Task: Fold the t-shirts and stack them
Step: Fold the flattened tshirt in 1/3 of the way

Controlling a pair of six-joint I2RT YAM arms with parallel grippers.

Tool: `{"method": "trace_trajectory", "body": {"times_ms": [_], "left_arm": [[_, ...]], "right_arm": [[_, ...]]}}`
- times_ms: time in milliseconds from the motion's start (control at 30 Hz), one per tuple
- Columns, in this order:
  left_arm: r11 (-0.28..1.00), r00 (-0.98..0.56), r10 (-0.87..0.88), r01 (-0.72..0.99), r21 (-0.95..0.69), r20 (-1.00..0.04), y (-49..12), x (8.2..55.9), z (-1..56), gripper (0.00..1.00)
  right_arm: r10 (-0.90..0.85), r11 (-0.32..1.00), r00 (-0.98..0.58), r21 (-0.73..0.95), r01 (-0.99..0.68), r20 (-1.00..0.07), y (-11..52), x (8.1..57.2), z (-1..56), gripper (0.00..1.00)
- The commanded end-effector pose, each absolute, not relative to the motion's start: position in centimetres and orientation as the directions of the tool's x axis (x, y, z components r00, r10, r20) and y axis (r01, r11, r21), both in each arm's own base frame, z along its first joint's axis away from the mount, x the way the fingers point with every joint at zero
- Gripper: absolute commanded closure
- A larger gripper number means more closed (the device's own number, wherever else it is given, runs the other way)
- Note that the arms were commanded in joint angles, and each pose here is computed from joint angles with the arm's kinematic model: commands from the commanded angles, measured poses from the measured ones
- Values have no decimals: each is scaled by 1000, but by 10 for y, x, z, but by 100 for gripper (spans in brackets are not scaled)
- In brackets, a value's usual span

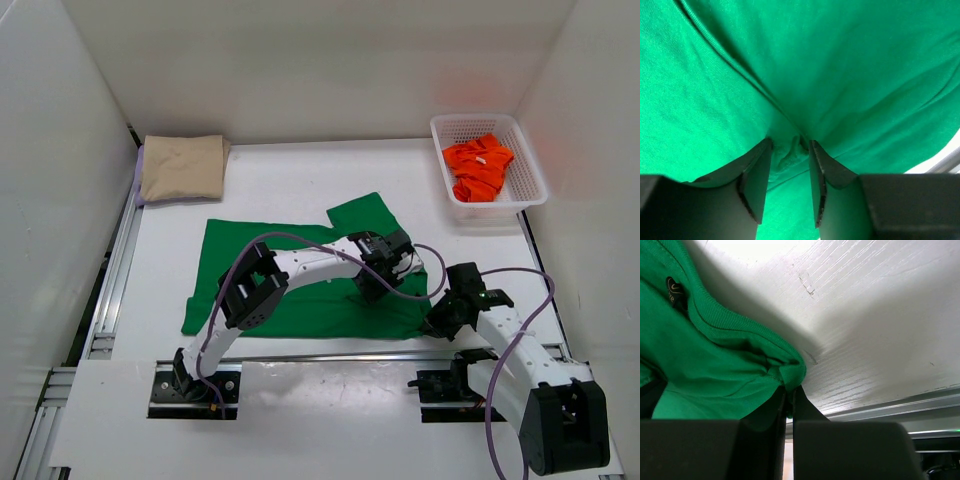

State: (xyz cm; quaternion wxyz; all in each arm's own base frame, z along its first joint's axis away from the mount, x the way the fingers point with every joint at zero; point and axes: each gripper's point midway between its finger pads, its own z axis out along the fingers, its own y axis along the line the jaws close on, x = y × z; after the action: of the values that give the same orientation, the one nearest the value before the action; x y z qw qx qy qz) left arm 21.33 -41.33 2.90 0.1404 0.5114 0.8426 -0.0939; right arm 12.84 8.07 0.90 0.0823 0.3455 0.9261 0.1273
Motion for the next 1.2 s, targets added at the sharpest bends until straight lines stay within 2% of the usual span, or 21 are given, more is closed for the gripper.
{"method": "trace_trajectory", "body": {"times_ms": [0, 100, 167, 267, 567, 800, 833, 900, 933, 967, 1067, 1133, 1167], "left_arm": [[452, -430, 833, 892, -20, -349, -418, 212, 33, 54], [459, -432, 835, 888, 0, -340, -415, 215, 29, 65], [466, -432, 835, 884, 23, -340, -413, 219, 29, 79], [481, -440, 827, 876, 36, -350, -412, 227, 39, 89], [600, -531, 745, 798, 56, -403, -383, 287, 64, 88], [660, -578, 728, 737, 145, -369, -353, 315, 51, 70], [663, -579, 728, 730, 163, -368, -348, 316, 53, 62], [691, -603, 708, 699, 184, -369, -333, 329, 56, 51], [708, -605, 693, 675, 209, -393, -326, 338, 69, 36], [728, -625, 675, 649, 219, -392, -311, 345, 72, 32], [779, -653, 612, 593, 202, -446, -278, 354, 111, 24], [829, -727, 555, 523, 198, -404, -223, 355, 114, 21], [851, -739, 519, 490, 186, -429, -202, 350, 133, 20]], "right_arm": [[664, 745, -743, 164, 647, -82, 60, 106, -13, 100], [664, 745, -744, 157, 648, -77, 60, 104, -13, 100], [664, 745, -744, 157, 648, -77, 60, 104, -13, 100], [671, 739, -737, 153, 656, -82, 58, 104, -13, 100], [680, 732, -727, 143, 666, -95, 55, 103, -12, 100], [680, 733, -728, 135, 667, -90, 55, 102, -13, 100], [680, 733, -728, 135, 667, -90, 55, 102, -13, 100], [680, 733, -728, 135, 667, -90, 55, 102, -13, 100], [680, 733, -728, 135, 667, -90, 55, 102, -13, 100], [680, 733, -728, 135, 667, -90, 55, 102, -13, 100], [680, 733, -728, 135, 667, -90, 55, 102, -13, 100], [680, 733, -728, 135, 667, -90, 55, 102, -13, 100], [680, 733, -728, 135, 667, -90, 55, 102, -13, 100]]}}
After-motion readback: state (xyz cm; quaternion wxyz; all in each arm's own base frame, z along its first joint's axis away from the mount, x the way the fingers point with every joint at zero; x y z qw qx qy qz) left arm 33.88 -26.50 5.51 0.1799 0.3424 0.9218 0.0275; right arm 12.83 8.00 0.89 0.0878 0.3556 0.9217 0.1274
